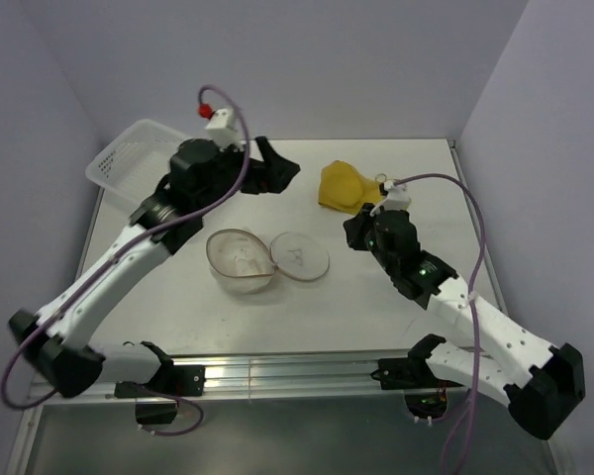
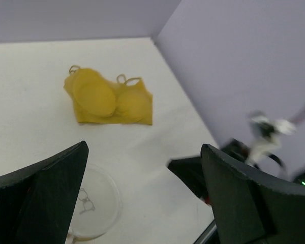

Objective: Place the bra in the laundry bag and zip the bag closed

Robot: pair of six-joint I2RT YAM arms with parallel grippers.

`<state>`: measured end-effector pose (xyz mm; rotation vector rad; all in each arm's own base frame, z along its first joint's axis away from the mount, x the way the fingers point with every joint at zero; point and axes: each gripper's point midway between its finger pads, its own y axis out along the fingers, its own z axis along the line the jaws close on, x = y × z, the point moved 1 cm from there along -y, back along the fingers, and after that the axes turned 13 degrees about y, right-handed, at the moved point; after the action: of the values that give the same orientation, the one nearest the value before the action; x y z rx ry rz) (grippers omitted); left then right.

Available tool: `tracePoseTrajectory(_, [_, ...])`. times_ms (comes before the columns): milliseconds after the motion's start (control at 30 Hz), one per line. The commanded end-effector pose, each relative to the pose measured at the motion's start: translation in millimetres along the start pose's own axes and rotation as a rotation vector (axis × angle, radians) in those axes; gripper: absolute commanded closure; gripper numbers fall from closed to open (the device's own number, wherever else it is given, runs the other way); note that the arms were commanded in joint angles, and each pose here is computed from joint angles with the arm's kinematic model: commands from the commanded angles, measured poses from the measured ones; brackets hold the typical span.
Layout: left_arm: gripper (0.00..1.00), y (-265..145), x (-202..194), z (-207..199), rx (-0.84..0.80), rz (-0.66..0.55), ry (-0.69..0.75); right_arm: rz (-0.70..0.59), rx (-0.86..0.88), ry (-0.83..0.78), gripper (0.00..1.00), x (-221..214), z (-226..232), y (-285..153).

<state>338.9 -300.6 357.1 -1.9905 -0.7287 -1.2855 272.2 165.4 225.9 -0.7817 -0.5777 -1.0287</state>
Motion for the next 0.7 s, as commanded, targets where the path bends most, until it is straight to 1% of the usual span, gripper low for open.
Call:
tracePoseTrajectory(0, [0.01,-46,16,-6,-0.023,-0.122,-0.005,0.012,-0.028,-0.025,0.84,17,5,23])
tracePoseTrajectory(33, [0.01,-52,5,-3,-0.014,-0.088,0.012,0.029,-0.043,-0.042,0.84,18,3,31])
tracePoseTrajectory(67, [0.01,-56,-6,-1,-0.014,-0.059,0.025,0.056,-0.104,-0.053,0.83,13,-11,47])
tracePoseTrajectory(100, [0.01,-67,-6,-3,-0.025,-0.060,0.038,0.050,-0.107,-0.059,0.83,22,-7,55])
tracePoseTrajectory(133, [0.01,-72,-12,-3,-0.038,-0.043,0.063,0.065,-0.124,-0.082,0.81,22,-10,64])
tracePoseTrajectory(167, [0.01,-75,-27,0,-0.034,-0.007,0.070,0.086,-0.154,-0.098,0.80,20,-14,81])
tracePoseTrajectory(200, [0.01,-86,-25,0,-0.040,-0.021,0.080,0.084,-0.198,-0.111,0.76,24,-23,90])
tracePoseTrajectory(300, [0.01,-103,-39,5,-0.037,-0.017,0.110,0.142,-0.292,-0.186,0.71,21,-38,125])
tracePoseTrajectory(367, [0.01,-112,-48,9,-0.033,-0.027,0.122,0.209,-0.343,-0.240,0.68,13,-44,150])
tracePoseTrajectory(400, [0.01,-115,-51,10,-0.036,-0.031,0.120,0.217,-0.363,-0.255,0.61,11,-47,159])
tracePoseTrajectory(467, [0.01,-121,-64,12,-0.045,-0.038,0.118,0.278,-0.408,-0.293,0.54,3,-53,184])
tracePoseTrajectory(500, [0.01,-122,-65,12,-0.051,-0.054,0.116,0.287,-0.420,-0.305,0.43,1,-55,192])
tracePoseTrajectory(567, [0.01,-125,-74,15,-0.049,-0.045,0.112,0.309,-0.458,-0.334,0.32,-4,-61,217])
tracePoseTrajectory(600, [0.01,-129,-74,15,-0.050,-0.050,0.117,0.315,-0.475,-0.339,0.30,-6,-64,225])
tracePoseTrajectory(667, [0.01,-136,-73,15,-0.048,-0.061,0.124,0.318,-0.500,-0.350,0.31,-8,-67,245])
